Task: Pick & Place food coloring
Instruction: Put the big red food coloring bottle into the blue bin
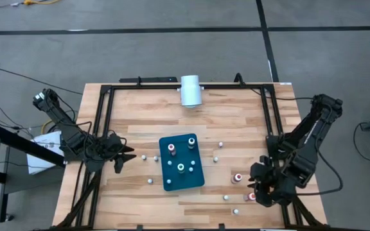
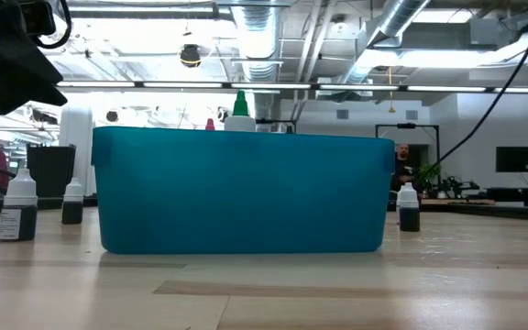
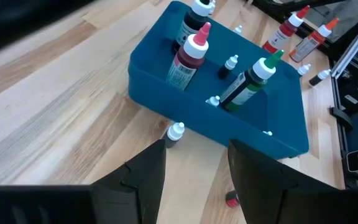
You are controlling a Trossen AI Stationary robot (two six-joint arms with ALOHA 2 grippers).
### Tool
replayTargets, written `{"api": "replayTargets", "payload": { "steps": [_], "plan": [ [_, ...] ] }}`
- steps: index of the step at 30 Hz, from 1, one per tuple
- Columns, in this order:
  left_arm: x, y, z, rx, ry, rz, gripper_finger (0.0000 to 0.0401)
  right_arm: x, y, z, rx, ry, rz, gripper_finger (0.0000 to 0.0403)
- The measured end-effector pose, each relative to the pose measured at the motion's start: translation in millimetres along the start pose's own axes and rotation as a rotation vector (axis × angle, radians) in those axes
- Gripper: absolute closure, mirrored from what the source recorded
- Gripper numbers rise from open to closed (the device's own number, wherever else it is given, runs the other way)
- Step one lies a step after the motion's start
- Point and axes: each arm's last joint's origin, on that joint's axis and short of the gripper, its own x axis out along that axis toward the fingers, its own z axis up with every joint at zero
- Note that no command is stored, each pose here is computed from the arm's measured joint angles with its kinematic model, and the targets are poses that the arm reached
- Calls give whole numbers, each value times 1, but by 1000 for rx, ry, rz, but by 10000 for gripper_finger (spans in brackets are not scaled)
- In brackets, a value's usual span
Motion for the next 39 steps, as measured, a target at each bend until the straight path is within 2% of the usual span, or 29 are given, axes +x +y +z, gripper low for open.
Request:
{"api": "replayTargets", "payload": {
  "steps": [15, 20, 30, 34, 39],
  "plan": [
    [0, 0, 0, 1, 4, -2, 236, 1, -3, 1, 3, 22, -17, 302],
    [0, 0, 0, 1, 4, -2, 236, 1, -3, 2, 3, 5, -24, 266],
    [0, 0, 0, 18, 5, -3, 236, 2, -2, 3, 4, -36, -32, 154],
    [0, 0, 0, 23, 5, -3, 236, 9, 2, 1, -26, -112, -76, 145],
    [0, 0, 0, 23, 7, -4, 236, 25, 11, -6, -46, -67, -110, 144]
  ]
}}
